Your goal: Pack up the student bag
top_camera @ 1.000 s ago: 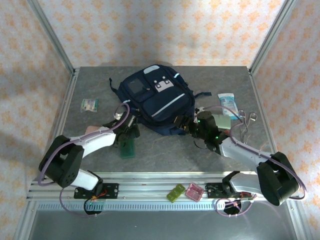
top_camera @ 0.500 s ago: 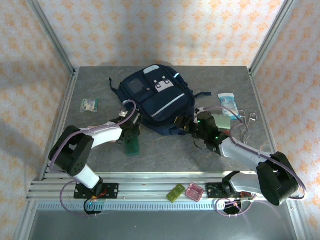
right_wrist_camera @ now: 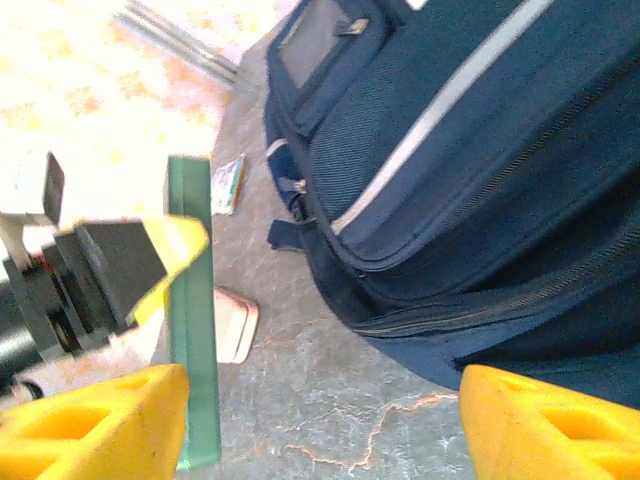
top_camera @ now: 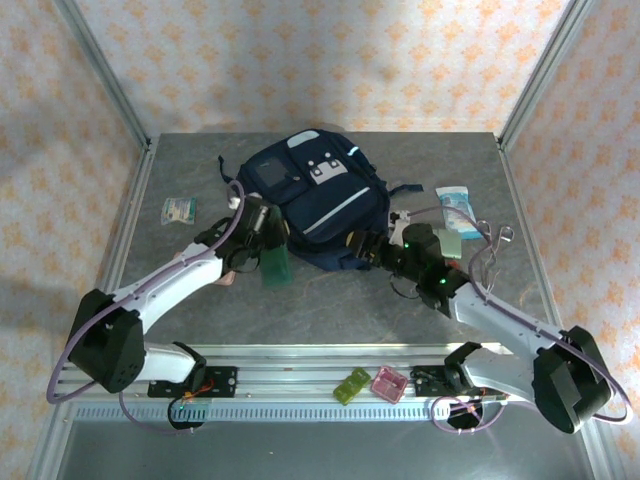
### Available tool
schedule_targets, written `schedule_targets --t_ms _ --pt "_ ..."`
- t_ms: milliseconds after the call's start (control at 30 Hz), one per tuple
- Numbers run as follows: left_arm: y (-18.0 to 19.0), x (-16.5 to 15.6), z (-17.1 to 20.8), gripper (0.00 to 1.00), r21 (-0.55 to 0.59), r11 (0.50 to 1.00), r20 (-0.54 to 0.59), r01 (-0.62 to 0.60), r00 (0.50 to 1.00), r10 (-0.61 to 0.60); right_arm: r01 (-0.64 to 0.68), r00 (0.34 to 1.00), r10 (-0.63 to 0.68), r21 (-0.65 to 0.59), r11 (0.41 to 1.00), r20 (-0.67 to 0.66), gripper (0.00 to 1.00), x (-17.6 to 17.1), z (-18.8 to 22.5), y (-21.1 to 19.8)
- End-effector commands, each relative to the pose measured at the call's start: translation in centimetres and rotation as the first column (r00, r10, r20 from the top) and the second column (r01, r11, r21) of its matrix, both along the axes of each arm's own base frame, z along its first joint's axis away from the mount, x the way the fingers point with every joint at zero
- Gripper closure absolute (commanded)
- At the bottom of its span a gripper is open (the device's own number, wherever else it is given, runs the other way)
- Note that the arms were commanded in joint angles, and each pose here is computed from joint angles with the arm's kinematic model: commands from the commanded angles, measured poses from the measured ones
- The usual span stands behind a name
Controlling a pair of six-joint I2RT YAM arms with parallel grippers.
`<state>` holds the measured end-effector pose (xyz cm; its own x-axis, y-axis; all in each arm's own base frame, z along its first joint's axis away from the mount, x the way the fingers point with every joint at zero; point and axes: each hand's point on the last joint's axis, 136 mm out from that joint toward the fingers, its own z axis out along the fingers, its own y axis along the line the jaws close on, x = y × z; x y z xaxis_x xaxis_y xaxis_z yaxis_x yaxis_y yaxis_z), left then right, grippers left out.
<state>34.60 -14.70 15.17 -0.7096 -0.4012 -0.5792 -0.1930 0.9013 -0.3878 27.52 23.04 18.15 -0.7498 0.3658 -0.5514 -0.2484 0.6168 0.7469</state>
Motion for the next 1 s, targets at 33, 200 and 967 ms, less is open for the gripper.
schedule_targets --t_ms 33,200,967 --pt "-2.2 1.7 5.1 0.61 -0.151 0.989 0.099 -0.005 0.995 0.021 -0.090 0.978 0.082 0.034 0.995 0.193 0.30 -1.1 5.3 1.9" --pt "-4.6 3.0 9.2 0.61 -0.314 0.949 0.179 0.023 0.983 0.036 -0.132 0.947 0.105 0.067 0.989 0.304 0.30 -2.6 7.3 3.1" --pt "-10.7 2.0 13.8 0.51 -0.483 0.865 0.264 0.135 0.965 -0.003 -0.047 0.950 0.037 0.022 0.999 0.311 0.79 -1.9 6.6 6.6"
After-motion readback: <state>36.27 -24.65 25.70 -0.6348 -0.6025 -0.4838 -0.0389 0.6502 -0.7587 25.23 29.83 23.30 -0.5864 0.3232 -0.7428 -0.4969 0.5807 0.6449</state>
